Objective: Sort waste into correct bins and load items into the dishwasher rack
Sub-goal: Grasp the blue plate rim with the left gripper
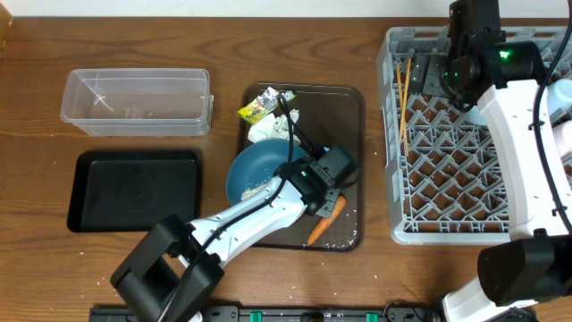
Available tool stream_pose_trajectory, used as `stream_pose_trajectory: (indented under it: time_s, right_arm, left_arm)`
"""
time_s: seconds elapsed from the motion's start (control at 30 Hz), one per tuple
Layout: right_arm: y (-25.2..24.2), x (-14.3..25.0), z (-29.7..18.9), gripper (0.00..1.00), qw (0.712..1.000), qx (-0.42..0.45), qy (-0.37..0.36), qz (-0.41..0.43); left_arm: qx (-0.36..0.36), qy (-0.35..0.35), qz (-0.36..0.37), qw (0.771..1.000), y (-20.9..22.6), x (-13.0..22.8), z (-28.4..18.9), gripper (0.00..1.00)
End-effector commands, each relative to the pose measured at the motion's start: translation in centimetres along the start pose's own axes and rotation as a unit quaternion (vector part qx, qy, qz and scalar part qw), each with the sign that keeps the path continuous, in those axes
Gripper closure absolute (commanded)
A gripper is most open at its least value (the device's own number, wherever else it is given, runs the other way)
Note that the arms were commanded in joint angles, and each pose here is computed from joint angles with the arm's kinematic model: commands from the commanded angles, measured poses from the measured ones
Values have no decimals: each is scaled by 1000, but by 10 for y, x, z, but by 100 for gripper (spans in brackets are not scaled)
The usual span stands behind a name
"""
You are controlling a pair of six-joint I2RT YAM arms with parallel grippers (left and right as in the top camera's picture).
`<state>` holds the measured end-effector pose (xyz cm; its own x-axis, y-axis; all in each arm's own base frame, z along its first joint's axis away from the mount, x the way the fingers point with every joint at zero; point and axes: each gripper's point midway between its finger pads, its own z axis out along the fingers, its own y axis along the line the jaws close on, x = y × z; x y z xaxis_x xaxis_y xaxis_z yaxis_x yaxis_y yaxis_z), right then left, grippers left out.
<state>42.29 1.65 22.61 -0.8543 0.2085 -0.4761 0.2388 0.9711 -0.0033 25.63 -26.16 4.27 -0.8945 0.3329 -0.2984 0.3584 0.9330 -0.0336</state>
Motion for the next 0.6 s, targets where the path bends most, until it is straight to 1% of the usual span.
stream_pose_trajectory:
  time_s: [0.0, 0.27, 0.4, 0.57]
  right_arm:
    - [-3, -1, -2, 1, 1000, 2, -3, 9]
    - [-3, -1, -2, 1, 1000, 2, -3, 9]
    - [-3, -1, -2, 1, 1000, 2, -3, 9]
    - [-3, -1, -2, 1, 1000, 2, -3, 9]
  left_arm:
    - [-5, -9, 2, 1000, 3, -4, -5, 94]
    - [-3, -14, 2, 1000, 3, -6, -8, 94]
    - [7, -37, 1, 999, 1, -14, -24, 94]
    - [-5, -76, 6, 997, 8, -26, -45, 94]
